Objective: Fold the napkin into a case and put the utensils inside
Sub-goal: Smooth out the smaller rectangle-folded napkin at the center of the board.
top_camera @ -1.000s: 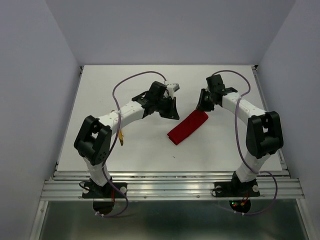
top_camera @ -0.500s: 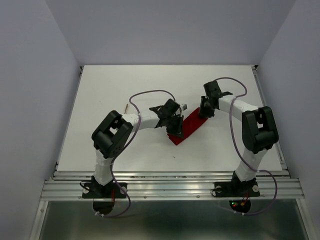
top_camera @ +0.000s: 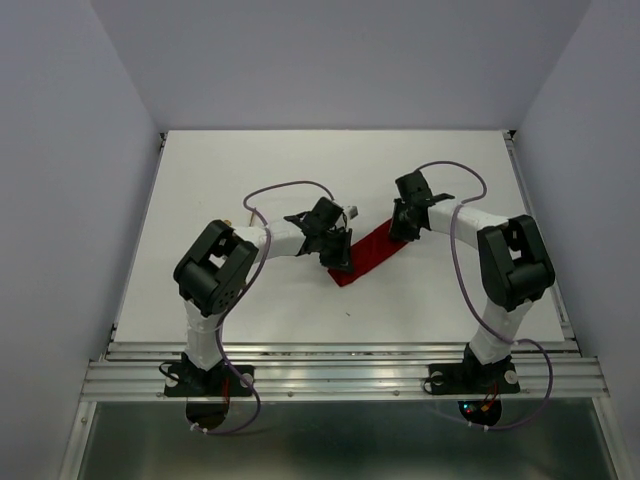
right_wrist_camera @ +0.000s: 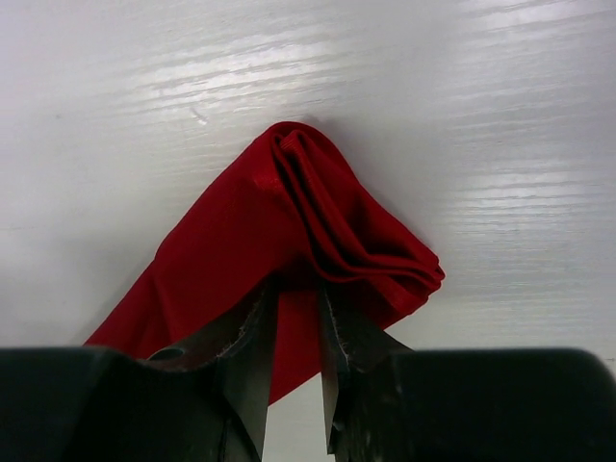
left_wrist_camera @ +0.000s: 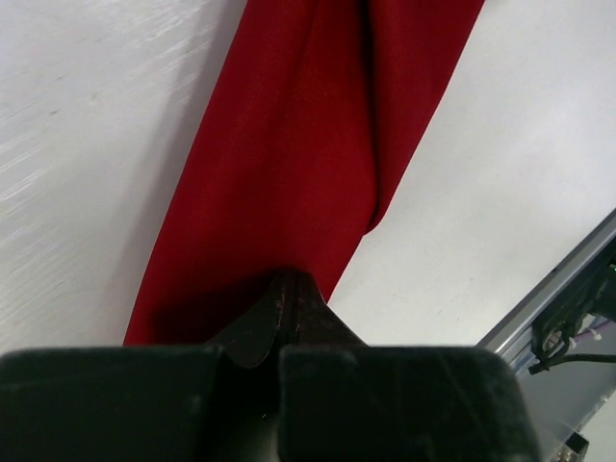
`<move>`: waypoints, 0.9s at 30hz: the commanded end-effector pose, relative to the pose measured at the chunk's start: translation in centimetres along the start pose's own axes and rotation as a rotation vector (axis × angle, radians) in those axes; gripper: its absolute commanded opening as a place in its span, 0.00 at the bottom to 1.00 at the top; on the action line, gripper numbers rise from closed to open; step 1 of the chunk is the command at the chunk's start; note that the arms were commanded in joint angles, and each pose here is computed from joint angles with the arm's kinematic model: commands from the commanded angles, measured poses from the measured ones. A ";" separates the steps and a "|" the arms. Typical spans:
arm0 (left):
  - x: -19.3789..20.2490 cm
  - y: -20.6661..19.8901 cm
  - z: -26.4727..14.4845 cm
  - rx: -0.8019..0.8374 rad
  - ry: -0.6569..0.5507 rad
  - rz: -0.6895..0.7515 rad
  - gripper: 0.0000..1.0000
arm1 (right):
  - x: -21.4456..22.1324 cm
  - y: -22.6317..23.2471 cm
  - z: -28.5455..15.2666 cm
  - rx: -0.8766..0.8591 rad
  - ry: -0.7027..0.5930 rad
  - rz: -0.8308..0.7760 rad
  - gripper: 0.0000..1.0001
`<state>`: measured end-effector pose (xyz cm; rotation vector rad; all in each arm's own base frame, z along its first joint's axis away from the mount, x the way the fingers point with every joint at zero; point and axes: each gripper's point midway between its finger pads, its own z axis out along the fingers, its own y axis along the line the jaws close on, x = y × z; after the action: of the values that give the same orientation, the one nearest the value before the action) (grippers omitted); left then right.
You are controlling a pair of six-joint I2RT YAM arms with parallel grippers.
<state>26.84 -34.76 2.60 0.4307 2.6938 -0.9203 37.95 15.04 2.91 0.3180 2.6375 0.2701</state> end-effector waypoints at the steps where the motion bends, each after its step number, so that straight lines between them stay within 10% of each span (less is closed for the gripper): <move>1: -1.1 0.9 -2.0 -0.065 -0.065 0.040 0.00 | 1.5 1.6 0.5 -0.009 0.041 -0.014 0.29; 18: -6.8 -0.5 -10.0 -0.145 -0.238 0.107 0.00 | -3.2 6.6 -3.8 -0.103 -0.109 -0.040 0.37; 27: -10.2 7.8 -18.3 -0.384 -0.452 -0.146 0.09 | -5.4 4.7 -9.3 -0.016 -0.214 -0.092 0.63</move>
<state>34.12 -25.45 13.64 0.1931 2.4656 -0.6108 39.22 18.72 10.02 0.2305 2.5111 0.3130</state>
